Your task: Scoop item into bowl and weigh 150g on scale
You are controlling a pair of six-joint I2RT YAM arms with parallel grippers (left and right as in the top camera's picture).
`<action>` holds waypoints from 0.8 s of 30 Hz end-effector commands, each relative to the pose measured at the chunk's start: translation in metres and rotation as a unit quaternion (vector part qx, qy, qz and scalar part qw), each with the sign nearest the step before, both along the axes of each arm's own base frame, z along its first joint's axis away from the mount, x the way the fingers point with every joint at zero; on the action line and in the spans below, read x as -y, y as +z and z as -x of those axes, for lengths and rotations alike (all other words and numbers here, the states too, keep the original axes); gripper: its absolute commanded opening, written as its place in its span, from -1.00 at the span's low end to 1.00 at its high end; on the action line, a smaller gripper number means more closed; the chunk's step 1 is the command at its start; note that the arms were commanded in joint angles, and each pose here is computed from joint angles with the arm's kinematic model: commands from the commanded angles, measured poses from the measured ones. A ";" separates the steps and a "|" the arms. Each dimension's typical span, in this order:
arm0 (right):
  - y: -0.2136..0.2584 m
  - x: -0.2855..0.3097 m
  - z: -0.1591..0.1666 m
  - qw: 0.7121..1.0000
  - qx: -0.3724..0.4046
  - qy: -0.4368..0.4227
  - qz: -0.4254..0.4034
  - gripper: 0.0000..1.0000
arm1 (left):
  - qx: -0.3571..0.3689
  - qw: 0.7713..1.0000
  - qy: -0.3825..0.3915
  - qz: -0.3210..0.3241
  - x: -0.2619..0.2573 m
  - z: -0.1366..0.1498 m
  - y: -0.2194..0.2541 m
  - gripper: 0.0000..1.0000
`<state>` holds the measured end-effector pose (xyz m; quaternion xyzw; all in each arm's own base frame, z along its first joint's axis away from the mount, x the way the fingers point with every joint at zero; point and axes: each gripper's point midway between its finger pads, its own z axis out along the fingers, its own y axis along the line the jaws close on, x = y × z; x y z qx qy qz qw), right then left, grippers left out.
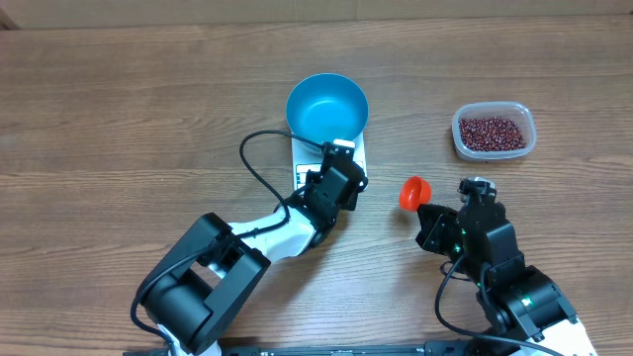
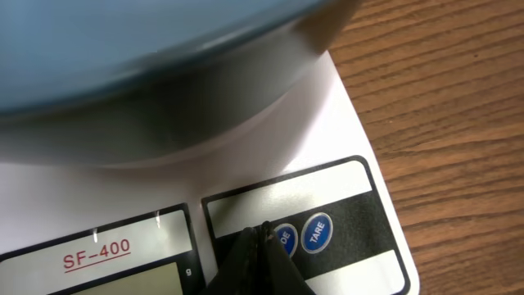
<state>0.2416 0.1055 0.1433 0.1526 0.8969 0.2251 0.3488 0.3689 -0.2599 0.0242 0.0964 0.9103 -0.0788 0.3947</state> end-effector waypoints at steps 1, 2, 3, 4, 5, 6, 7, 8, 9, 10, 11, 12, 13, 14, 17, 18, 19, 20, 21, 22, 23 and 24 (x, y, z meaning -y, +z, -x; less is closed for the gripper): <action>0.010 0.002 -0.004 1.000 0.013 -0.009 -0.003 -0.92 | 0.007 1.000 0.024 -0.002 -0.007 -0.009 0.000 -0.92; 0.011 0.002 -0.004 1.000 0.013 -0.009 -0.003 -0.92 | 0.007 1.000 0.024 -0.002 -0.007 -0.009 0.000 -0.92; 0.010 0.002 -0.004 1.000 0.013 -0.009 -0.003 -0.92 | 0.007 1.000 0.024 -0.002 -0.007 -0.009 0.000 -0.92; 0.010 0.002 -0.004 1.000 0.013 -0.009 -0.003 -0.92 | 0.007 1.000 0.024 -0.002 -0.007 -0.009 0.000 -0.92; 0.010 0.002 -0.004 1.000 0.013 -0.009 -0.003 -0.92 | 0.007 1.000 0.024 -0.002 -0.007 -0.009 0.000 -0.92; 0.010 0.002 -0.004 1.000 0.013 -0.009 -0.003 -0.92 | 0.007 1.000 0.024 -0.002 -0.007 -0.009 0.000 -0.92; 0.011 0.002 -0.004 1.000 0.013 -0.009 -0.003 -0.92 | 0.007 1.000 0.024 -0.002 -0.007 -0.009 0.000 -0.92; 0.011 0.002 -0.004 1.000 0.013 -0.009 -0.003 -0.92 | 0.007 1.000 0.024 -0.002 -0.007 -0.009 0.000 -0.92; 0.010 0.002 -0.004 1.000 0.013 -0.009 -0.003 -0.93 | 0.006 1.000 0.023 -0.002 -0.007 -0.008 0.000 -0.92; 0.010 0.002 -0.004 1.000 0.013 -0.009 -0.003 -0.93 | 0.006 1.000 0.023 -0.002 -0.007 -0.008 -0.001 -0.92; 0.010 0.002 -0.004 1.000 0.013 -0.009 -0.003 -0.92 | 0.005 1.000 0.023 -0.002 -0.007 -0.008 -0.001 -0.92; 0.010 0.002 -0.004 1.000 0.013 -0.009 -0.003 -0.92 | 0.004 1.000 0.022 -0.002 -0.007 -0.008 -0.001 -0.92; 0.010 0.002 -0.004 1.000 0.013 -0.009 -0.003 -0.92 | 0.003 1.000 0.022 -0.002 -0.006 -0.008 -0.001 -0.92; 0.010 0.002 -0.004 1.000 0.013 -0.009 -0.003 -0.92 | 0.003 1.000 0.021 -0.001 -0.006 -0.007 -0.002 -0.92; 0.010 0.002 -0.004 1.000 0.013 -0.009 -0.003 -0.93 | -0.003 1.000 0.013 0.004 -0.003 -0.006 -0.003 -0.92; 0.010 0.002 -0.004 1.000 0.013 -0.009 -0.003 -0.92 | -0.004 1.000 0.013 0.003 -0.003 -0.005 -0.003 -0.92; 0.010 0.002 -0.004 1.000 0.013 -0.009 -0.003 -0.92 | -0.005 1.000 0.013 0.003 -0.003 -0.005 -0.003 -0.92; 0.010 0.002 -0.004 1.000 0.013 -0.009 -0.003 -0.92 | -0.006 1.000 0.013 0.002 -0.003 -0.005 -0.004 -0.92; 0.010 0.002 -0.004 1.000 0.013 -0.009 -0.003 -0.92 | -0.006 1.000 0.013 0.002 -0.004 -0.004 -0.004 -0.92; 0.010 0.002 -0.004 1.000 0.012 -0.009 -0.002 -0.93 | -0.006 1.000 0.013 0.001 -0.004 -0.004 -0.004 -0.92; 0.010 0.002 -0.004 1.000 0.012 -0.009 -0.002 -0.92 | -0.007 1.000 0.013 0.001 -0.004 -0.004 -0.004 -0.91; 0.010 0.002 -0.004 1.000 0.012 -0.009 -0.002 -0.92 | -0.007 1.000 0.013 0.001 -0.004 -0.004 -0.004 -0.92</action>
